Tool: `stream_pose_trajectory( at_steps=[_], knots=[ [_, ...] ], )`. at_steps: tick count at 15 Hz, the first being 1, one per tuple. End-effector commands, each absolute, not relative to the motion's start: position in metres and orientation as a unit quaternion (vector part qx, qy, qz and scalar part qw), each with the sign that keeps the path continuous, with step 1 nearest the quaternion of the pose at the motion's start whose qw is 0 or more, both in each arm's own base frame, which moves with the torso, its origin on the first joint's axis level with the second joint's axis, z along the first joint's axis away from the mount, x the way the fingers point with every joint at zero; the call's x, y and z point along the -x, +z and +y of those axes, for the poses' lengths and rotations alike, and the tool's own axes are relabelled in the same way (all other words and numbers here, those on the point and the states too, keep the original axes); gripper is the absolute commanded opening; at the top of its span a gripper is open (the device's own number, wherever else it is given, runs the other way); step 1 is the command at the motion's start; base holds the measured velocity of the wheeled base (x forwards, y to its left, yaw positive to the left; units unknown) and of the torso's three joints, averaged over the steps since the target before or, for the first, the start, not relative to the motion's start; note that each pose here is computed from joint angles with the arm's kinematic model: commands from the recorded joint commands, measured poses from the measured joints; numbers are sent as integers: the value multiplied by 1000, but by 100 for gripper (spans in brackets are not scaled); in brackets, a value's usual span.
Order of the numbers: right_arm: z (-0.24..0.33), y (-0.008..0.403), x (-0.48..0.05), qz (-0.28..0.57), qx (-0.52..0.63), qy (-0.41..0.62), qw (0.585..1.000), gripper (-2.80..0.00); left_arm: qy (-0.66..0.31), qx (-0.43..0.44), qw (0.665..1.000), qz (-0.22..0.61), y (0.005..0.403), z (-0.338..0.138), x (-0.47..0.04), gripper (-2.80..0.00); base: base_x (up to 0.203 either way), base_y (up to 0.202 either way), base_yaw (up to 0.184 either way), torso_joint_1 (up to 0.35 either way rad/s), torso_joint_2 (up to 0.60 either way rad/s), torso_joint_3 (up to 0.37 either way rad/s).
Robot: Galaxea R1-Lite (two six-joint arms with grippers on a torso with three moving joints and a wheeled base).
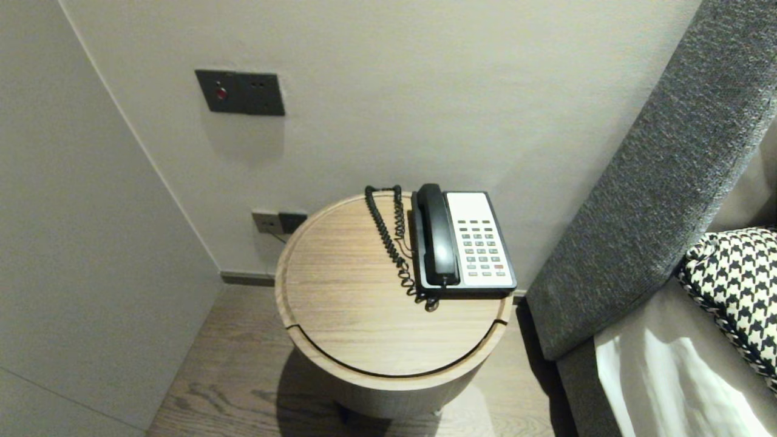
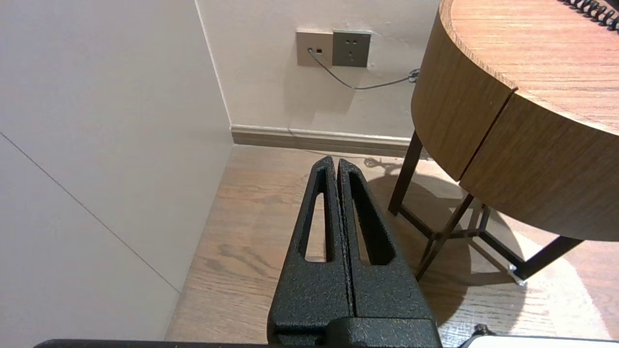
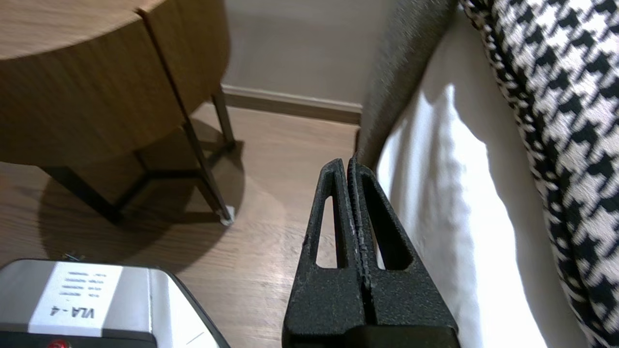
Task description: Open the nightstand drawer
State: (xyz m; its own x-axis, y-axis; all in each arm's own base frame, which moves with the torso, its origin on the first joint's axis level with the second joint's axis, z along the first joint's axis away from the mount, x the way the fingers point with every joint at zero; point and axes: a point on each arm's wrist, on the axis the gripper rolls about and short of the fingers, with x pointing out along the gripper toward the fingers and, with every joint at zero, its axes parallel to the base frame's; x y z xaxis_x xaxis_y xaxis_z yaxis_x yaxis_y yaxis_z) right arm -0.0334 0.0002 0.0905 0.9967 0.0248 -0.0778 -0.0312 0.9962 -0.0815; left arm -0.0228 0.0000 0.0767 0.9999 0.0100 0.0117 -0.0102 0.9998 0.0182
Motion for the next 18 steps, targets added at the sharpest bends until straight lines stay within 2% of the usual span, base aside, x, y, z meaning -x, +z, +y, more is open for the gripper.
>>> stream_pose_trajectory(
  at_steps=[1, 6, 8, 12, 18],
  knots=[
    [1, 89, 33, 38, 39, 37, 998, -280, 5, -9, 1000, -7, 77, 0, 23, -280, 0, 0, 0, 0, 0, 0],
    [3, 87, 30, 14, 24, 84, 996, -280, 5, -9, 1000, -7, 77, 0, 23, -280, 0, 0, 0, 0, 0, 0],
    [2, 86, 25, -27, 27, 65, 997, -280, 5, -9, 1000, -7, 77, 0, 23, -280, 0, 0, 0, 0, 0, 0],
    [0, 77, 22, -17, 22, 11, 1000, -280, 5, -9, 1000, -7, 77, 0, 23, -280, 0, 0, 0, 0, 0, 0],
    [-1, 74, 20, -27, -6, -1, 1000, -280, 5, -9, 1000, -7, 77, 0, 23, -280, 0, 0, 0, 0, 0, 0]
  ],
)
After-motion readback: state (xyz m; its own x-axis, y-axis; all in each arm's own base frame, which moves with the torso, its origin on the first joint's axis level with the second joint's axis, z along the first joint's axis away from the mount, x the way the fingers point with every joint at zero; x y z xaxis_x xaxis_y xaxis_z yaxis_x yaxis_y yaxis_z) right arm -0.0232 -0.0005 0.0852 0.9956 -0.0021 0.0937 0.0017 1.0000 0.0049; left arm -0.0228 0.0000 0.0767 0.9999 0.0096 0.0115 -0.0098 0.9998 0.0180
